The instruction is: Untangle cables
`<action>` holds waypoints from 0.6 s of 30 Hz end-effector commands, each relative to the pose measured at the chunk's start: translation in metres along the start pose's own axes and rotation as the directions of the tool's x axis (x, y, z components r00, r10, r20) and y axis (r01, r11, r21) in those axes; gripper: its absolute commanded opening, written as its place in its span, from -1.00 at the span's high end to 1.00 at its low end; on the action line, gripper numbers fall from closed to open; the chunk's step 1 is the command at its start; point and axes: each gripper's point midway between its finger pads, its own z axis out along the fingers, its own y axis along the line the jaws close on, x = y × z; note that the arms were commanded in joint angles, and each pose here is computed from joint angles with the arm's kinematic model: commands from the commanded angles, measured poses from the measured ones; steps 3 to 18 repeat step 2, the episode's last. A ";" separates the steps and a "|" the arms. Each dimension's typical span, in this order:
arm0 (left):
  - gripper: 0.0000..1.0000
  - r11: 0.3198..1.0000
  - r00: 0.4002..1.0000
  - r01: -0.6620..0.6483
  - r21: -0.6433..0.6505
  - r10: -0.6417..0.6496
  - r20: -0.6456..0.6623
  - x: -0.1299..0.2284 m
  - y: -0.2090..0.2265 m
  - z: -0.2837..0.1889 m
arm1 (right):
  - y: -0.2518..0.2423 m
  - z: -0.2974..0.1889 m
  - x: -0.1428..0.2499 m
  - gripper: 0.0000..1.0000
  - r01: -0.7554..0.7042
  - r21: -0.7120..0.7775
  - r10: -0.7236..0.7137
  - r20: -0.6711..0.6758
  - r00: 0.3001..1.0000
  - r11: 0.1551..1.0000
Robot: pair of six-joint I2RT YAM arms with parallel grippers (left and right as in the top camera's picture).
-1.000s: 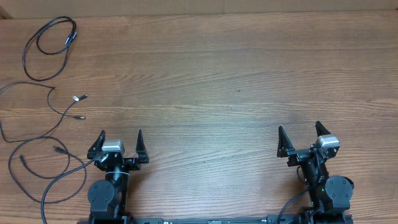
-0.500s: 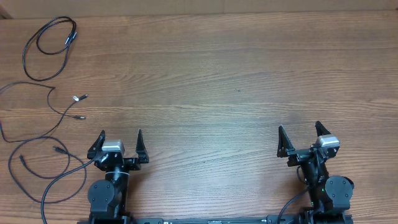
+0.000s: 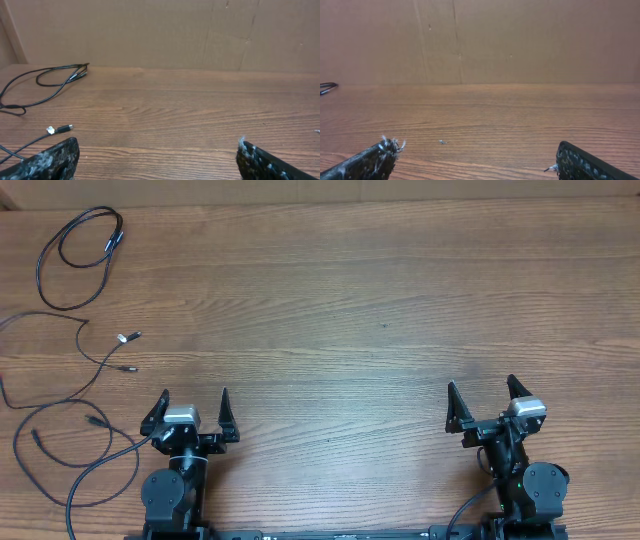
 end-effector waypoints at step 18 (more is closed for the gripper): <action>-0.99 1.000 1.000 -0.022 0.001 0.022 0.006 0.000 0.000 0.000 | -0.004 0.000 0.001 -1.00 0.005 0.018 -0.005 0.005 1.000 1.000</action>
